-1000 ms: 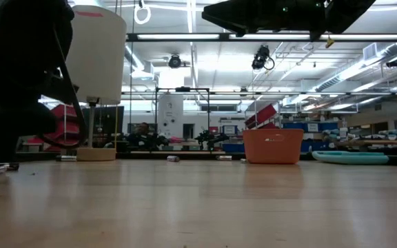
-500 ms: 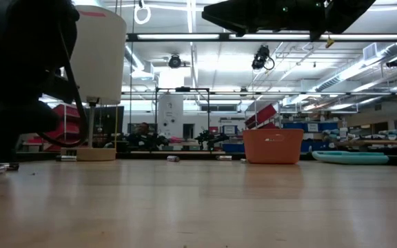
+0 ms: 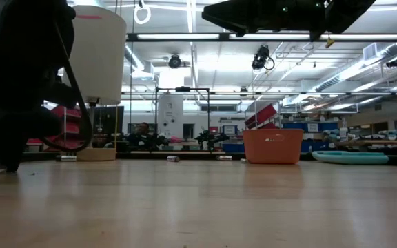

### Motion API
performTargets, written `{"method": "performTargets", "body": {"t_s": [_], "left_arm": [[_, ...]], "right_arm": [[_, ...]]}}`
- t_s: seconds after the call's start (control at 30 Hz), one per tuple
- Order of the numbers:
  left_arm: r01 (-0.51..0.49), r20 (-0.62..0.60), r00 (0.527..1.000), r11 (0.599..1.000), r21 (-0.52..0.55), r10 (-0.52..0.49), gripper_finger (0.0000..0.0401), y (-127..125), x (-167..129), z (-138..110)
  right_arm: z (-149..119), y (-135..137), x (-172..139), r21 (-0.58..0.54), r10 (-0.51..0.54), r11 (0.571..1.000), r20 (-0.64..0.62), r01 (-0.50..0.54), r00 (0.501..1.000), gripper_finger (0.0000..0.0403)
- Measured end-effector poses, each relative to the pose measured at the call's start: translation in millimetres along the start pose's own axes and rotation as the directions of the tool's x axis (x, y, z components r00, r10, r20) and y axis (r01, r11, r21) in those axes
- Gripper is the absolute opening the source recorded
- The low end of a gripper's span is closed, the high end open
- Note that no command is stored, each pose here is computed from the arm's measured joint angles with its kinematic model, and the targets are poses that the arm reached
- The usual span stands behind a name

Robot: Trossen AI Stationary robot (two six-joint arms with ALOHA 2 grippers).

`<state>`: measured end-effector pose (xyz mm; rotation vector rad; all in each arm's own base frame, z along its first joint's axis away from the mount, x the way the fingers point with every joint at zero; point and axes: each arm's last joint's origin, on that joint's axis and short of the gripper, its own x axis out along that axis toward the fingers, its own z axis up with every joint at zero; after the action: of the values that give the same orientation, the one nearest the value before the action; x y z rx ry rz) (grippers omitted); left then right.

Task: Sort batteries
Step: Put the silver battery into the yellow bin

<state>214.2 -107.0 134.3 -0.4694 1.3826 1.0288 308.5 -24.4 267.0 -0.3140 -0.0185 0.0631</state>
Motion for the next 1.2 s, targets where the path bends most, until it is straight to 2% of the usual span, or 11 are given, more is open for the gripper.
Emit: {"method": "performTargets", "body": {"t_s": [0.3,0.47,0.6,0.8,0.97,1.2], "left_arm": [[-0.023,0.004,1.000,1.000,-0.007,0.023,0.0108,0.3,-2.5,0.0],[-0.137,-0.003,0.991,0.990,0.033,0.137,0.0108,8.4,-13.1,1.9],[-0.180,0.023,0.984,0.982,0.065,0.179,0.0108,9.9,-24.7,5.3],[-0.159,0.090,0.985,0.974,0.159,0.146,0.0108,4.8,-34.7,9.9],[-0.125,0.094,0.990,0.965,0.230,0.105,0.0102,6.7,-39.6,12.2],[-0.050,0.154,0.988,0.919,0.391,-0.012,0.0085,24.3,-60.4,28.0]], "right_arm": [[0.0,-0.1,0.0,0.000,0.000,1.000,0.000,0.000,1.000,0.0128],[0.1,-0.1,0.0,0.000,0.000,1.000,0.001,0.000,1.000,0.0128],[1.7,-1.3,-0.1,0.007,-0.009,1.000,0.019,0.009,1.000,0.0128],[3.2,-6.6,-0.9,0.072,-0.032,0.997,0.044,0.029,0.999,0.0128],[2.2,-9.2,-1.4,0.078,-0.041,0.996,0.040,0.038,0.998,0.0128],[4.1,-9.8,-1.5,0.086,-0.047,0.995,0.060,0.042,0.997,0.0128]]}}
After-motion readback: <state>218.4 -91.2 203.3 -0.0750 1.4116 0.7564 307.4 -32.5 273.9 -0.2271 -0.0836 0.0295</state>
